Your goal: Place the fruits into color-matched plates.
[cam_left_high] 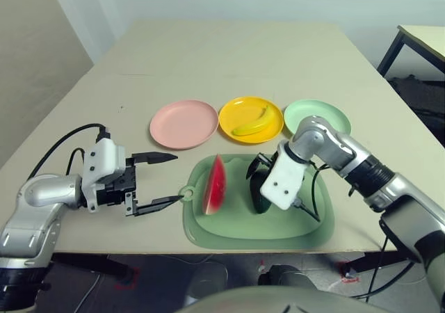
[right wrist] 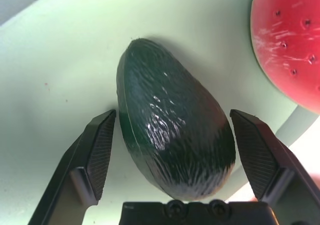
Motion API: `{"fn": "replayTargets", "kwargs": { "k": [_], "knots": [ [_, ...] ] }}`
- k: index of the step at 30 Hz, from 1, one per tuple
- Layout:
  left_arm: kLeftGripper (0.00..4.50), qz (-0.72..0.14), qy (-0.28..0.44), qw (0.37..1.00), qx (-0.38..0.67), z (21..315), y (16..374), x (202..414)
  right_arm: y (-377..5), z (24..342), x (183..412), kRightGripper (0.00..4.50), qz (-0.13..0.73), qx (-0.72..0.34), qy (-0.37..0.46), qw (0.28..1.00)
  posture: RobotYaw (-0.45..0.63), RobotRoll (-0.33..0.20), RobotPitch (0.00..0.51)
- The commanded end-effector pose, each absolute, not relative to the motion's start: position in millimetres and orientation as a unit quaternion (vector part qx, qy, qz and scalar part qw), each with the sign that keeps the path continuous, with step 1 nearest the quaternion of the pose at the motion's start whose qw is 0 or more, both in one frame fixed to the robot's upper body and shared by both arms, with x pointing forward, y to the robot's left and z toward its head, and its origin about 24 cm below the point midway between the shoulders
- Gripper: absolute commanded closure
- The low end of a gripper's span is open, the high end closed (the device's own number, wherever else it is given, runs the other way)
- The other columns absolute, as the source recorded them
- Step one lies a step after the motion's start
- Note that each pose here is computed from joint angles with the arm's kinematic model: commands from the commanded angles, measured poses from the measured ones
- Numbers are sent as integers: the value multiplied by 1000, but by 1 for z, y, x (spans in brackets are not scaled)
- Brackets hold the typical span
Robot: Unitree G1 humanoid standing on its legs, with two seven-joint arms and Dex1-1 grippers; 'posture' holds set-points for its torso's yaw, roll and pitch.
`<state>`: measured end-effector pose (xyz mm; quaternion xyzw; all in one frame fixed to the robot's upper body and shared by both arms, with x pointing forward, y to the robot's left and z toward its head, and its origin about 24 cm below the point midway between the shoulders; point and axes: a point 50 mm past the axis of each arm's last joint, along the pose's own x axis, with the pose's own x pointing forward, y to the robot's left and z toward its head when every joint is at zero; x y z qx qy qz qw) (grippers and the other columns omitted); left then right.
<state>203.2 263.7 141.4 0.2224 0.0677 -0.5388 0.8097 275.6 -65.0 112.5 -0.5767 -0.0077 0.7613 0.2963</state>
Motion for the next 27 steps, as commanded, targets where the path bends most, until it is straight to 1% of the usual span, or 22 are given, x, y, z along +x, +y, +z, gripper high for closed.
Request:
{"fn": "replayTargets", "kwargs": {
  "k": [1, 5, 9, 12, 19, 25, 27],
  "knots": [
    [0, -543, 71, 806, 224, 139, 262, 204, -67, 110, 273, 1114, 765, -574, -1, 291, 225, 0, 0],
    [0, -545, 71, 805, 223, 139, 261, 204, -66, 110, 273, 1297, 765, -573, 0, 293, 224, 0, 0],
    [0, -547, 72, 804, 223, 138, 260, 204, -67, 112, 274, 1297, 764, -572, 3, 299, 224, 0, 0],
    [0, -548, 71, 803, 222, 138, 259, 204, -72, 119, 279, 1297, 759, -572, 8, 311, 221, 0, 0],
    [0, -550, 72, 802, 221, 136, 259, 205, -100, 147, 306, 1297, 717, -610, 40, 335, 203, 0, 0],
    [0, -554, 71, 800, 221, 136, 258, 208, -113, 163, 319, 1298, 702, -611, 64, 361, 191, 0, 0],
    [0, -555, 70, 799, 221, 136, 257, 209, -119, 169, 331, 1298, 681, -623, 78, 377, 190, 0, 0]
  ]
}}
